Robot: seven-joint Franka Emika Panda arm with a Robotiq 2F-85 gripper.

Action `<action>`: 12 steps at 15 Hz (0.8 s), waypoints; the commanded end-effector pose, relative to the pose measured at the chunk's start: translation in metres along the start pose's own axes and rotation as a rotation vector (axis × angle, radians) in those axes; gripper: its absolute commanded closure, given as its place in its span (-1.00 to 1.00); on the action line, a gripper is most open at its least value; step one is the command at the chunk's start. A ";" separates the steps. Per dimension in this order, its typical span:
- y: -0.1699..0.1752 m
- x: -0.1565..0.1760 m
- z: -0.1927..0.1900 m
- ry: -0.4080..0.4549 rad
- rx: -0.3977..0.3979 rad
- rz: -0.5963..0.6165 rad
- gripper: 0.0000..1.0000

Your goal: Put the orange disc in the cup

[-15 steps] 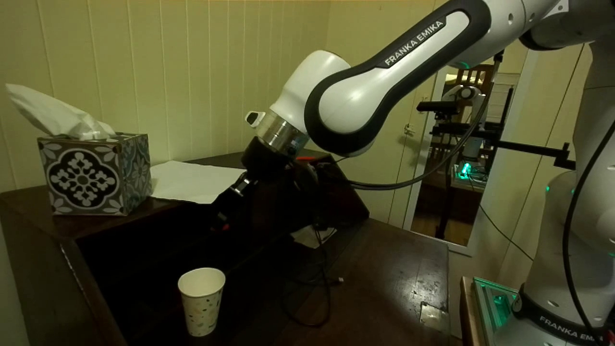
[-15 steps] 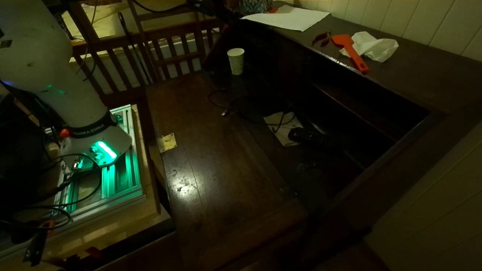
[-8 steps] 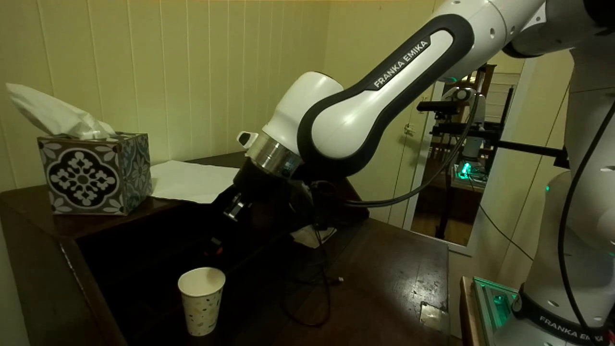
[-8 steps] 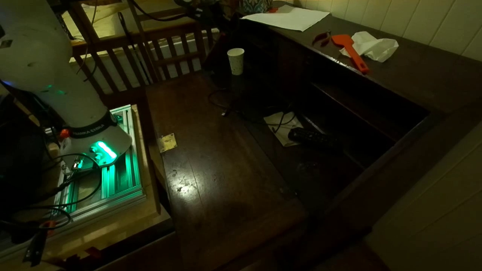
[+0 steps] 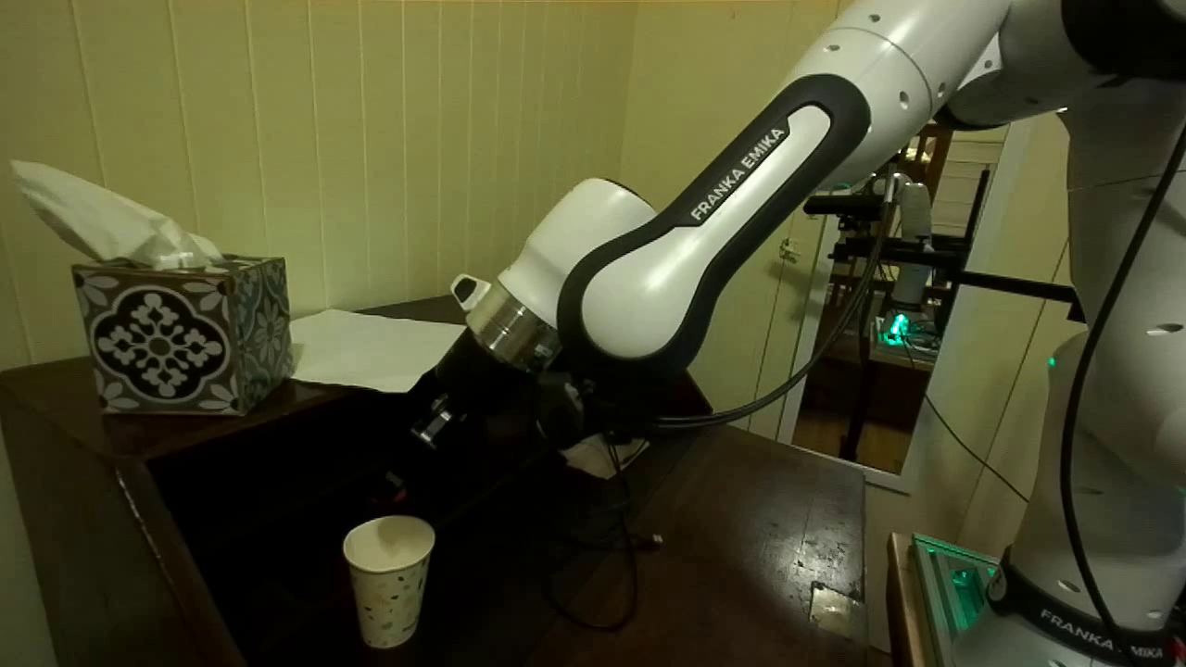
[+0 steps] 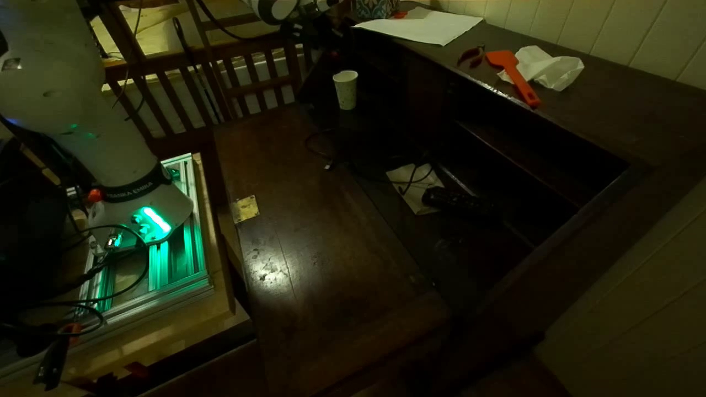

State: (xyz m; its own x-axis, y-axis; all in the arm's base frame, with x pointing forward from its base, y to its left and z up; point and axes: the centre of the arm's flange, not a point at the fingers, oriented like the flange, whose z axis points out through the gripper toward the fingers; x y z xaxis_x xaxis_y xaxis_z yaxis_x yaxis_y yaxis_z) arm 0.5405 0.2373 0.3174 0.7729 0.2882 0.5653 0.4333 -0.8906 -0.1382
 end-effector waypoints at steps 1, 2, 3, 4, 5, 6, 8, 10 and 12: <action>0.002 0.007 0.016 0.042 -0.019 -0.011 0.80; 0.004 0.007 0.018 0.051 -0.030 -0.018 0.80; 0.005 0.007 0.019 0.061 -0.039 -0.021 0.80; 0.006 0.007 0.020 0.072 -0.046 -0.019 0.28; 0.007 0.008 0.021 0.083 -0.053 -0.019 -0.22; 0.008 0.008 0.021 0.084 -0.051 -0.013 -0.22; 0.007 0.009 0.020 0.083 -0.050 -0.015 -0.47; 0.007 0.010 0.020 0.081 -0.050 -0.019 -0.75; 0.007 0.012 0.016 0.071 -0.060 -0.016 -0.98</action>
State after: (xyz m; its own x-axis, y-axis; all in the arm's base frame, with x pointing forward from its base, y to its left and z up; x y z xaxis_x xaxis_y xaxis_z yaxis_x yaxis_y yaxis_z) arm 0.5538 0.2350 0.3063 0.7317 0.2746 0.6239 0.4184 -0.9035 -0.0930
